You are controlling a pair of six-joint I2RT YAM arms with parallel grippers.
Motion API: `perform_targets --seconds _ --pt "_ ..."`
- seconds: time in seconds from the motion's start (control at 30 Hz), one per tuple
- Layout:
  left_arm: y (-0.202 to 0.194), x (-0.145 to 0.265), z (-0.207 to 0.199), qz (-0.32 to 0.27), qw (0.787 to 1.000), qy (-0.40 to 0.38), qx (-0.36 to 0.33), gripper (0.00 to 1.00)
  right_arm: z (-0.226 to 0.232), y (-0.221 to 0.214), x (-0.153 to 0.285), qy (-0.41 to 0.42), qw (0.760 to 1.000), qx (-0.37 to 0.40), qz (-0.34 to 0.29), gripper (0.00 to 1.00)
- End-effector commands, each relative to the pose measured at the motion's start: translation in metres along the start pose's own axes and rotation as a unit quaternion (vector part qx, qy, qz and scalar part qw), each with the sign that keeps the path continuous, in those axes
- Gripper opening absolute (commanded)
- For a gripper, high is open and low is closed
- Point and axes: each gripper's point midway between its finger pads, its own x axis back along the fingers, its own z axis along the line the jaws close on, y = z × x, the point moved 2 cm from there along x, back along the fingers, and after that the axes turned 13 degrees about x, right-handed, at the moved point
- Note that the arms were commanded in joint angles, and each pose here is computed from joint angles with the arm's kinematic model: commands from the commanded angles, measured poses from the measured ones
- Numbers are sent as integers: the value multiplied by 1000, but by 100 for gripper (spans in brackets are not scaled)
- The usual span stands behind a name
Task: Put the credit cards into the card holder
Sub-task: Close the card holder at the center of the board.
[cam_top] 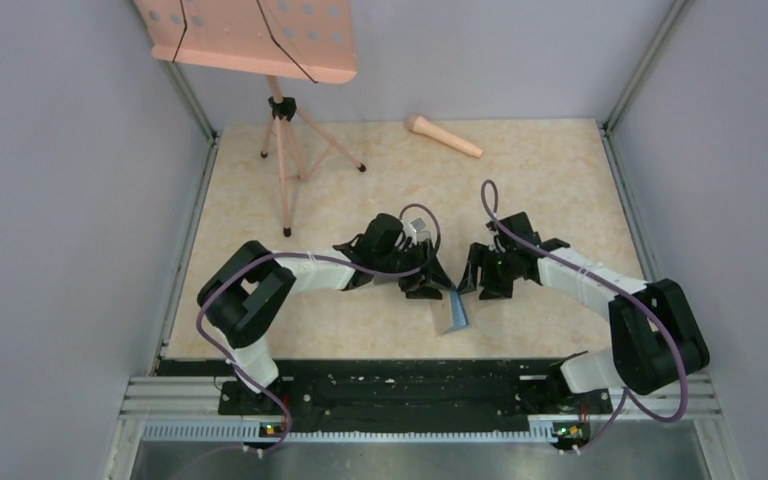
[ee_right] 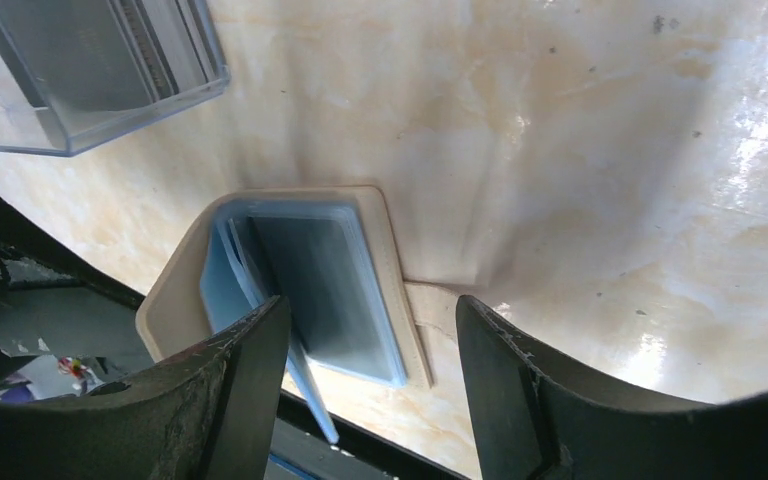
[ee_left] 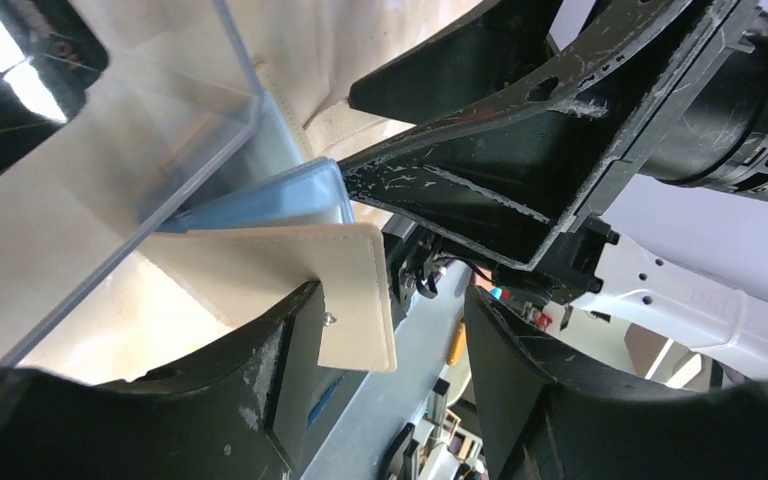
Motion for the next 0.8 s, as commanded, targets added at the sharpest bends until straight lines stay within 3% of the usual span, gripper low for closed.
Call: perform_targets --seconds 0.0,0.23,0.43,0.77 --pt "-7 -10 -20 25 999 -27 -26 60 -10 -3 0 -16 1000 14 10 62" --pt "-13 -19 -16 33 999 -13 -20 59 -7 -23 -14 20 998 5 58 54" --pt "-12 -10 10 10 998 63 -10 58 9 -33 -7 68 996 -18 54 49" --pt "-18 11 40 -7 988 151 -12 54 43 -60 -8 135 987 -58 70 47"
